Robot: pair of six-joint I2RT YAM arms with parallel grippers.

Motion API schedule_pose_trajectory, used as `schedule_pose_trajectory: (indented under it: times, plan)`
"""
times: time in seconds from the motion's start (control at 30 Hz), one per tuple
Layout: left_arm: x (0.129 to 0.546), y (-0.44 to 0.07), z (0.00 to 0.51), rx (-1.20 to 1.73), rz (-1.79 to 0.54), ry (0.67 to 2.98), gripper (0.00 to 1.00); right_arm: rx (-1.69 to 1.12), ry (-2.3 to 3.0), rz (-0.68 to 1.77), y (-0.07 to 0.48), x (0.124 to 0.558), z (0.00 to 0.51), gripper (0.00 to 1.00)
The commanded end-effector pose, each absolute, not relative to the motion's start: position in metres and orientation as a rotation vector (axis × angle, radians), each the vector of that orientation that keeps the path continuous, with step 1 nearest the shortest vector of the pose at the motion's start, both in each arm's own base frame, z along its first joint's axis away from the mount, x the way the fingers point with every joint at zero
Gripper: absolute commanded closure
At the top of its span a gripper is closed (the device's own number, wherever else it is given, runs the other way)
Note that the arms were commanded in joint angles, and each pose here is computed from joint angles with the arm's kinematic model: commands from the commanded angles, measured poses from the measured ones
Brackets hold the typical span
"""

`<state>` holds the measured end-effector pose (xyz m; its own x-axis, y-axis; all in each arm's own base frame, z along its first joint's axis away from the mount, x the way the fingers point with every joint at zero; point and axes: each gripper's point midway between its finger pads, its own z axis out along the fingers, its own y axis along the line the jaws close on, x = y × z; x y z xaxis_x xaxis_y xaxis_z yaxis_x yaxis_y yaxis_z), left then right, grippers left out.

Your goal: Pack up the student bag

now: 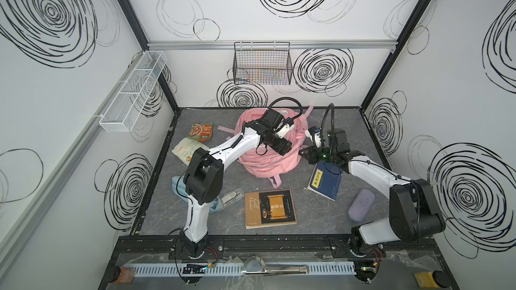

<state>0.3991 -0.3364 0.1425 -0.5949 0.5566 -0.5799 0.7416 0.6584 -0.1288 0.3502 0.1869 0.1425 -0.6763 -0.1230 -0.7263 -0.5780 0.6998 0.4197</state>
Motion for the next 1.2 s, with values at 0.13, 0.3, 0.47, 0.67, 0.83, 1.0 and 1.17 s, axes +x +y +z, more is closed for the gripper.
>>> schedule_pose_trajectory:
  times: [0.13,0.3,0.47,0.67,0.83,1.0,1.17]
  plan:
    - [0.406,-0.320,0.105,1.038,-0.223,2.467,0.30,-0.587,1.985,0.837,0.192,0.366,0.210,1.00]
    - [0.424,-0.304,0.109,0.917,-0.162,2.480,0.67,-0.586,1.975,0.823,0.189,0.366,0.213,1.00]
    - [0.443,-0.288,0.130,0.755,-0.184,2.453,0.90,-0.580,1.986,0.808,0.186,0.367,0.211,1.00]
    - [0.454,-0.280,0.164,0.623,-0.291,2.382,1.00,-0.575,2.002,0.763,0.178,0.368,0.207,1.00]
    - [0.458,-0.270,0.198,0.463,-0.440,2.293,1.00,-0.571,2.008,0.751,0.175,0.368,0.205,1.00]
    - [0.460,-0.267,0.226,0.334,-0.602,2.209,1.00,-0.624,1.994,0.761,0.188,0.362,0.208,1.00]
    - [0.459,-0.282,0.237,0.253,-0.747,2.167,1.00,-0.681,1.957,0.748,0.211,0.352,0.221,1.00]
